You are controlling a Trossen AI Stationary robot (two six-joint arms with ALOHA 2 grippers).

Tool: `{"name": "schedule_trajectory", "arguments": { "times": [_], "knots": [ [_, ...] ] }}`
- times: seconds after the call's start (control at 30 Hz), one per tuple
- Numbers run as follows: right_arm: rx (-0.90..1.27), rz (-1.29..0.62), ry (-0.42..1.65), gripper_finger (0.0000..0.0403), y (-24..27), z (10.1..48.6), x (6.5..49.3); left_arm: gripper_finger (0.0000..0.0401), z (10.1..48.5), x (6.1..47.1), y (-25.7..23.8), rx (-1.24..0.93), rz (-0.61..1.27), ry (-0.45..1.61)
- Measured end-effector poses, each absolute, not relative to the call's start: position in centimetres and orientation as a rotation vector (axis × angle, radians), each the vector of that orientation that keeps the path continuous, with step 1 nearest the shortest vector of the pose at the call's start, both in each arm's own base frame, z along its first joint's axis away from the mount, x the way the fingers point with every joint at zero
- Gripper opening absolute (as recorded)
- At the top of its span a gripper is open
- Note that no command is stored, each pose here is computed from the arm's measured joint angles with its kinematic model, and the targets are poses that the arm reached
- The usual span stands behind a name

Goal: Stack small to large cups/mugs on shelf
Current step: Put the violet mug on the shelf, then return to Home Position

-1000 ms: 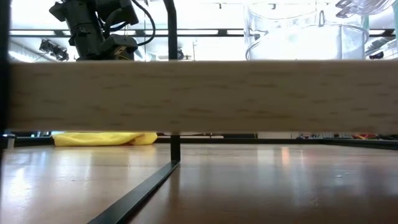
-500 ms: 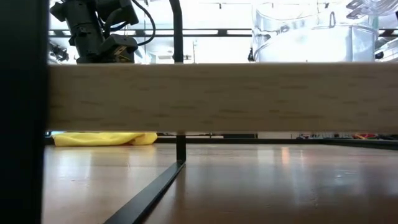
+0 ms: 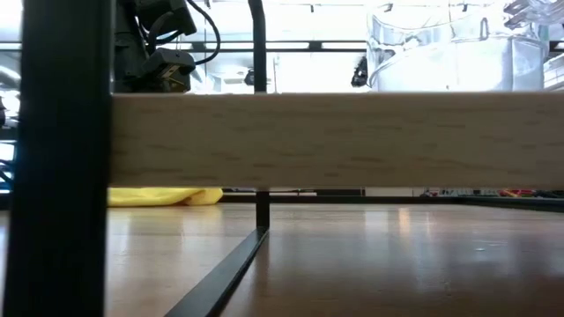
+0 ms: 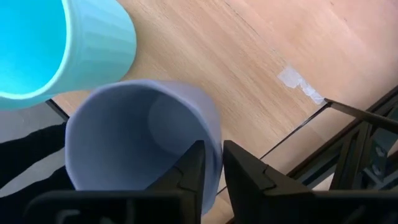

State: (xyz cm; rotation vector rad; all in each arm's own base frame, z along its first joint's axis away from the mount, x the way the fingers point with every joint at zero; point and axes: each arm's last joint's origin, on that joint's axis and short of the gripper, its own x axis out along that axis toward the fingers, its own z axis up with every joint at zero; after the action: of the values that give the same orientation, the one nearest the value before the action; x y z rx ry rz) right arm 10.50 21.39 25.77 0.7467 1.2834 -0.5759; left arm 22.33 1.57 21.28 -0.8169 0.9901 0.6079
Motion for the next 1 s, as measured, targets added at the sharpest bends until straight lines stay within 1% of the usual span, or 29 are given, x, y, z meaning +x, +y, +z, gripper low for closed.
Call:
{"name": "schedule_trajectory", "arguments": {
  "times": [0.33,0.5,0.63,0.73,0.87,0.93,1.0],
  "knots": [
    [0.792,-0.569,1.278,0.0068,21.7,26.9,10.6,0.0021,21.3,22.3,1.6,-0.817,0.608,0.990],
    [0.781,-0.620,1.269,0.0069,21.3,27.8,10.5,0.0016,21.3,22.3,1.6,-0.817,0.608,0.989],
    [0.753,-0.646,1.269,0.0069,20.9,29.0,10.3,0.0022,21.3,22.3,1.6,-0.817,0.607,0.989],
    [0.736,-0.662,1.256,0.0069,20.6,30.3,10.3,0.0027,21.3,22.4,1.6,-0.818,0.606,0.986],
    [0.730,-0.649,1.179,0.0069,20.0,32.9,10.4,0.0029,21.4,22.5,1.6,-0.822,0.598,0.968],
    [0.727,-0.620,1.107,0.0069,19.6,34.6,10.5,0.0027,21.6,22.6,1.6,-0.840,0.603,0.954],
    [0.738,-0.548,1.012,0.0069,19.4,36.3,10.8,0.0023,22.0,22.8,1.6,-0.851,0.601,0.938]
  ]
}}
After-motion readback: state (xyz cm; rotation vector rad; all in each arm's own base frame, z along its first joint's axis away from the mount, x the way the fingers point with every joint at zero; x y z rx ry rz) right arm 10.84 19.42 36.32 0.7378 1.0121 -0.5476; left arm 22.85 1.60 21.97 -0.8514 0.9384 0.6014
